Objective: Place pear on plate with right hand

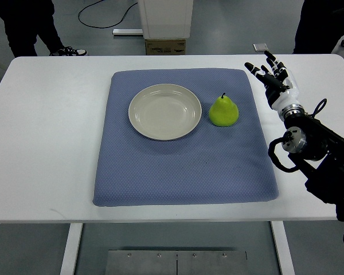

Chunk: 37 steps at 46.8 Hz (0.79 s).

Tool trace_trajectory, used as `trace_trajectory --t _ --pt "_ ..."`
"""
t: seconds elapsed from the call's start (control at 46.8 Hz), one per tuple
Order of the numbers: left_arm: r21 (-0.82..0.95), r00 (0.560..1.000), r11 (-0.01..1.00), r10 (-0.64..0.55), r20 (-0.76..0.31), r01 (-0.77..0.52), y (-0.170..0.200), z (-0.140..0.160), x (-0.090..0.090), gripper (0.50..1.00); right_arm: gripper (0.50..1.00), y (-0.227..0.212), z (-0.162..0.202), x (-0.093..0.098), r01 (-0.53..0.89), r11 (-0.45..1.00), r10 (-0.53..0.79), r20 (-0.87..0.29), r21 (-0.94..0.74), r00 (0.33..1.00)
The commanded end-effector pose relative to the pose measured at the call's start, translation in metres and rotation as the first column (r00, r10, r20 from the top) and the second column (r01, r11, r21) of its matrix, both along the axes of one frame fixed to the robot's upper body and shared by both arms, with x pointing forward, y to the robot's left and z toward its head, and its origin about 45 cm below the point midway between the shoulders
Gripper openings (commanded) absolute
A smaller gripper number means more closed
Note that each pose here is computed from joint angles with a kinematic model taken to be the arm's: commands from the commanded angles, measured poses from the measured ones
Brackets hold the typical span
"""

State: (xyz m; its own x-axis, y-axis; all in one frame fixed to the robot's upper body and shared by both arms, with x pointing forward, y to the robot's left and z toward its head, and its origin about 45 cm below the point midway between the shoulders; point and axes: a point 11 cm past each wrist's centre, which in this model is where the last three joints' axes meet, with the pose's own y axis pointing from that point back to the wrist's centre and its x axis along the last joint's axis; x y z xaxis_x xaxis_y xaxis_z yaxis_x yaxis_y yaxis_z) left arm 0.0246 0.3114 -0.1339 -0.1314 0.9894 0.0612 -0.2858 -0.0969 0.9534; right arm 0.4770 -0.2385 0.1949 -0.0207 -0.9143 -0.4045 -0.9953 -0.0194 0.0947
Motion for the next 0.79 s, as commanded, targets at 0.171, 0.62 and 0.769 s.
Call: trace_trajectory --t 0.171,0.62,0.769 --pt "0.0 1.0 1.0 0.0 0.0 0.0 0.0 0.0 0.0 1.0 1.0 -0.006 0.001 0.0 0.016 1.0 -0.016 0.01 -0.011 1.0" --pt "0.0 1.0 1.0 0.0 0.0 0.0 0.0 0.0 0.0 1.0 1.0 -0.007 0.019 0.009 0.015 1.0 -0.014 0.051 -0.019 0.999" --pt "0.0 1.0 1.0 0.0 0.001 0.0 0.0 0.0 0.0 1.0 1.0 -0.004 0.019 0.009 -0.003 1.0 0.004 0.057 -0.009 0.998"
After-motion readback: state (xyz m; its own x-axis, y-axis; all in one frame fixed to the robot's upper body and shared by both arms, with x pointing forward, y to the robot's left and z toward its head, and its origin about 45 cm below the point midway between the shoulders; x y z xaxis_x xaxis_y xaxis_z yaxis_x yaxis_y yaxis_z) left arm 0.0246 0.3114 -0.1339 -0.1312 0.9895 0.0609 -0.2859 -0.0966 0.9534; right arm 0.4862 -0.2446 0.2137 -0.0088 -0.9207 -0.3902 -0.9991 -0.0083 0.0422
